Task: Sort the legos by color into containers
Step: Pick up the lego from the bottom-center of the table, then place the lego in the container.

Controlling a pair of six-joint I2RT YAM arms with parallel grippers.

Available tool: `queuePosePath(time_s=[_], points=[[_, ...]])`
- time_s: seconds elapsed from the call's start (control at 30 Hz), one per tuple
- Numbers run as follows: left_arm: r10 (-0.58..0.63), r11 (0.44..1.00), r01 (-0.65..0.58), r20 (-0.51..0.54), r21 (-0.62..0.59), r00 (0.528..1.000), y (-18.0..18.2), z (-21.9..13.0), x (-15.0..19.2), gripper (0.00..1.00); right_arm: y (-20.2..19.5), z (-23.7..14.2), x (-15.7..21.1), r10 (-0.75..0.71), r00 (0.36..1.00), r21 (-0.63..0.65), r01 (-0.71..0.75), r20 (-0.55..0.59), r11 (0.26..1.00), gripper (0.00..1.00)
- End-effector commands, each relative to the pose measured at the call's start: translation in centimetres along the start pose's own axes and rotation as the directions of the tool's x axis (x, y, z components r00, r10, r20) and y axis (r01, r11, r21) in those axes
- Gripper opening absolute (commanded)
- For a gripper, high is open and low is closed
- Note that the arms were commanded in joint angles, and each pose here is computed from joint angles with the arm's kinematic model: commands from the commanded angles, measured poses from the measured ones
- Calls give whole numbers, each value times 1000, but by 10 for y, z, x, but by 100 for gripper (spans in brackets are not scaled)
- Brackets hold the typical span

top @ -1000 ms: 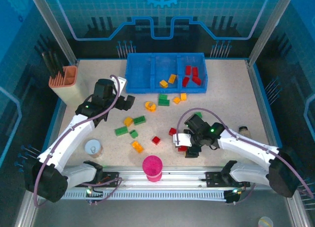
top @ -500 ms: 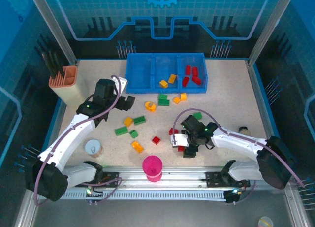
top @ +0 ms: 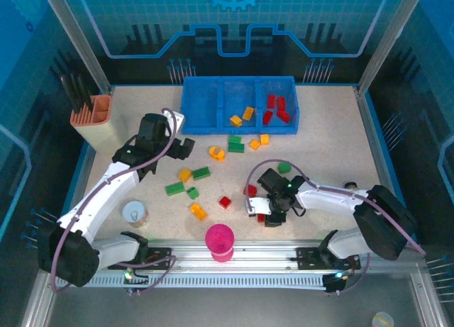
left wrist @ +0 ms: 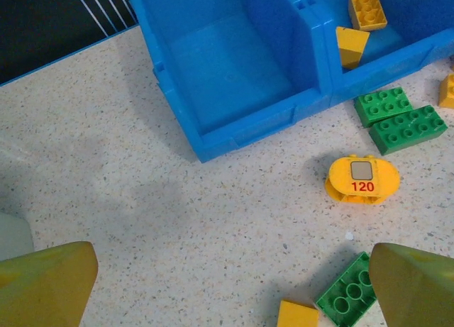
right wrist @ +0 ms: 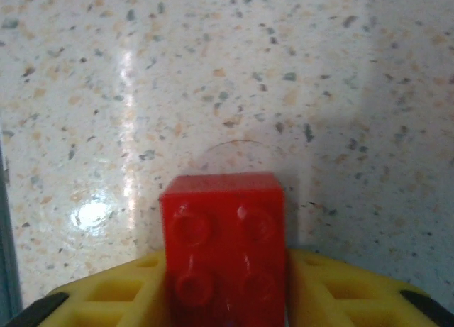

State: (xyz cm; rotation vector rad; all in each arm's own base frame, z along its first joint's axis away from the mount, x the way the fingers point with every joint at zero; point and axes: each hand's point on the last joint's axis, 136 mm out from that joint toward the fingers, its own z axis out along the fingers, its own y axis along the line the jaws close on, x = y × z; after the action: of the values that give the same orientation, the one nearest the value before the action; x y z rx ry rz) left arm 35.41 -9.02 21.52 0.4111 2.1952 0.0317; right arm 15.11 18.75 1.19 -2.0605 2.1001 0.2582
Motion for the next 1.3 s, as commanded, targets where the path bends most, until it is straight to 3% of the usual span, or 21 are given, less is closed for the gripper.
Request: queuePosePath(time_s=[0.0,0.13,0.23,0.37,0.53,0.63,0.93,1.1,1.27], points=[[18,999,-19,-8,-26,1000,3,1,3,99,-19,4,4,17,999,51,-15,-33,999,32],[22,999,-22,-7,-31,1000,4,3,2,99,-33,2,6,38,998,107,-32,-59,994,25],[22,999,-22,-9,-28,1000,3,3,1,99,-67,-17,9,157,987,213,-147,-31,966,24],[18,1000,-18,-18,-20,1000,2,5,2,99,-132,-75,11,387,915,308,-402,110,862,21],[18,1000,-18,-26,-21,999,2,8,1,99,-217,-152,12,464,824,484,-567,327,666,22],[21,1000,-21,-25,-21,999,2,9,-1,99,-258,-176,15,530,742,496,-669,409,554,21],[4,1000,-4,-14,-2,1000,0,7,-7,99,-342,-158,26,608,646,554,-745,462,371,19],[11,1000,-12,-39,-29,999,4,8,-3,99,-390,-140,41,656,520,500,-832,547,241,22],[16,999,-17,-36,-38,999,6,8,-4,99,-426,-122,49,693,445,462,-869,568,179,23]])
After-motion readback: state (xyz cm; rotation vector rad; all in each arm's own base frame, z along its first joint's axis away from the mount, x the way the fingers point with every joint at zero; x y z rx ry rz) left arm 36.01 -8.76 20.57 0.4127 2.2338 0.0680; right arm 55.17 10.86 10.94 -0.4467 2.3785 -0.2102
